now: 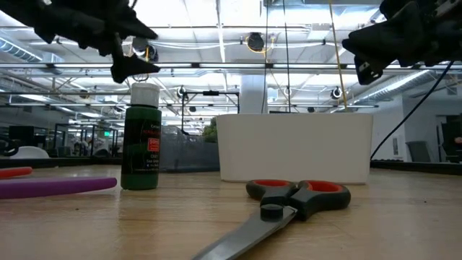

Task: Pick & Place Paint Supplies
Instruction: Put the green paint bottle into the gray bin

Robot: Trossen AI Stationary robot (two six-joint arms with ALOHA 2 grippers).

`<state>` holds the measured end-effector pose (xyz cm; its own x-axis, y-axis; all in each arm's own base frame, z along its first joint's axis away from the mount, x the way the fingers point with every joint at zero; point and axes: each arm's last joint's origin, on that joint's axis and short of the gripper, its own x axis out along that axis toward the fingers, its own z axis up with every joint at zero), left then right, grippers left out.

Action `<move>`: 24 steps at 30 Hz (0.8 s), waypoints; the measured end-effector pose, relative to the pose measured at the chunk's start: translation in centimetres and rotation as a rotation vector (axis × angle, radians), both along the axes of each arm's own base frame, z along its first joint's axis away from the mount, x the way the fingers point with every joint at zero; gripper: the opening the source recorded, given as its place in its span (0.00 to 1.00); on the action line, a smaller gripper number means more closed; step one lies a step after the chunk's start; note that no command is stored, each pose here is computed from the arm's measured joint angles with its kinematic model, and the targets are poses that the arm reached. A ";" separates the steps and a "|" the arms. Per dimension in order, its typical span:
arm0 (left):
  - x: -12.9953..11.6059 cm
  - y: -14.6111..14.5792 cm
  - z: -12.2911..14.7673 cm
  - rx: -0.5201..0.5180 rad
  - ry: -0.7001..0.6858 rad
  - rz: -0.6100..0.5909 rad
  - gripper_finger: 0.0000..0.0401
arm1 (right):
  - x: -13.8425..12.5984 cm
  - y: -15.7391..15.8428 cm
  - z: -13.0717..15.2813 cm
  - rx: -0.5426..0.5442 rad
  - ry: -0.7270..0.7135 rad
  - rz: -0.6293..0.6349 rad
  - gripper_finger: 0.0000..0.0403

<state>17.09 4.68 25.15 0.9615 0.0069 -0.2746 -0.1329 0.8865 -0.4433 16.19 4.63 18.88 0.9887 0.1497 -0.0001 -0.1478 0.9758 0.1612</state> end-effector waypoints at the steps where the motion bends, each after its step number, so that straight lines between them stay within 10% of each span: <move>1: 0.0 -0.4 -0.2 -0.007 0.020 -0.073 0.90 | 0.0 0.0 0.0 0.008 0.002 0.000 0.13; 7: -0.7 -3.1 -2.6 -0.100 0.266 -0.258 0.90 | 0.0 0.0 -0.2 0.009 0.017 0.000 0.12; 14: -0.8 -6.4 -6.0 -0.116 0.243 -0.290 0.90 | 0.0 0.0 -0.3 0.031 0.032 -0.001 0.12; 24: -3.3 -9.2 -13.6 -0.203 0.215 -0.138 0.90 | 0.0 0.0 -0.2 0.029 0.026 -0.002 0.12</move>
<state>13.80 -4.48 11.54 0.8693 -0.1955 -0.4539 -0.1273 0.7990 -0.5878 16.19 4.62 18.66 0.9887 0.1484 -0.0216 -0.1415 0.9708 0.1935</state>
